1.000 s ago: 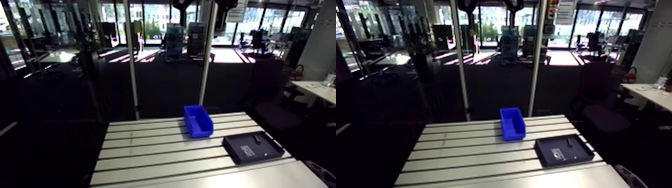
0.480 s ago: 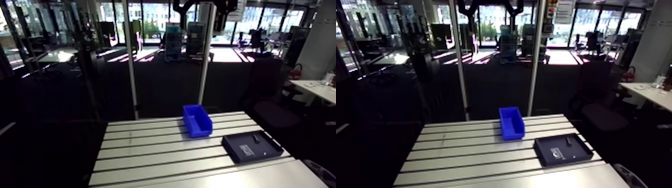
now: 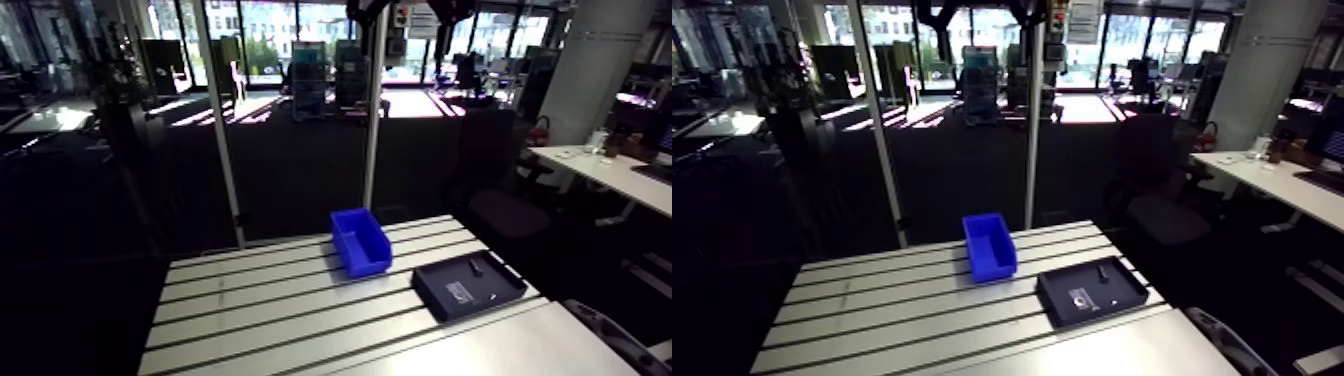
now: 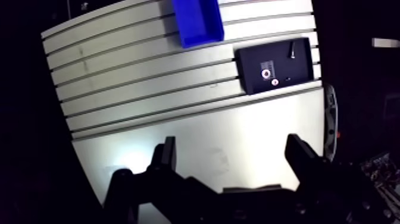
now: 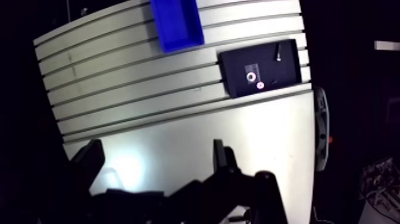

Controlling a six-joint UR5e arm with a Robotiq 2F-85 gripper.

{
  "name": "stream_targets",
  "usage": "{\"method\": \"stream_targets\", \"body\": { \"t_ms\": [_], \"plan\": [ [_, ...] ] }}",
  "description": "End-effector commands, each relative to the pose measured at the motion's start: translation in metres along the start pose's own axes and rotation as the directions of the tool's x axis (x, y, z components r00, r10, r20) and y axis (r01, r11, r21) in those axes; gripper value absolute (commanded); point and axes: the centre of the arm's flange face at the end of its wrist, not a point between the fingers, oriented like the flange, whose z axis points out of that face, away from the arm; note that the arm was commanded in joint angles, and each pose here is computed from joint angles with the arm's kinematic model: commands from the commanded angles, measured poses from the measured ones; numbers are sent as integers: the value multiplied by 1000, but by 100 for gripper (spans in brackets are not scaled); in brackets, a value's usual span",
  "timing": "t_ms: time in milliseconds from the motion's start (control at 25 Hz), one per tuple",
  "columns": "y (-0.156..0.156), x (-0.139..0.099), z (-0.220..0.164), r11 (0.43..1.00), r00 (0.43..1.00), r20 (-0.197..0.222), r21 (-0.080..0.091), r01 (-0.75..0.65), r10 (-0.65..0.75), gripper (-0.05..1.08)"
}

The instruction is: Pick up the M10 bolt from the tray and put it into the blue bin.

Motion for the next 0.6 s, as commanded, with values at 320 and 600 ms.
{"method": "stream_targets", "body": {
  "t_ms": [320,600],
  "plan": [
    [70,34,33,993,993,16,-12,-118,118,1],
    [106,41,56,998,997,30,-8,-65,65,1]
  ]
}}
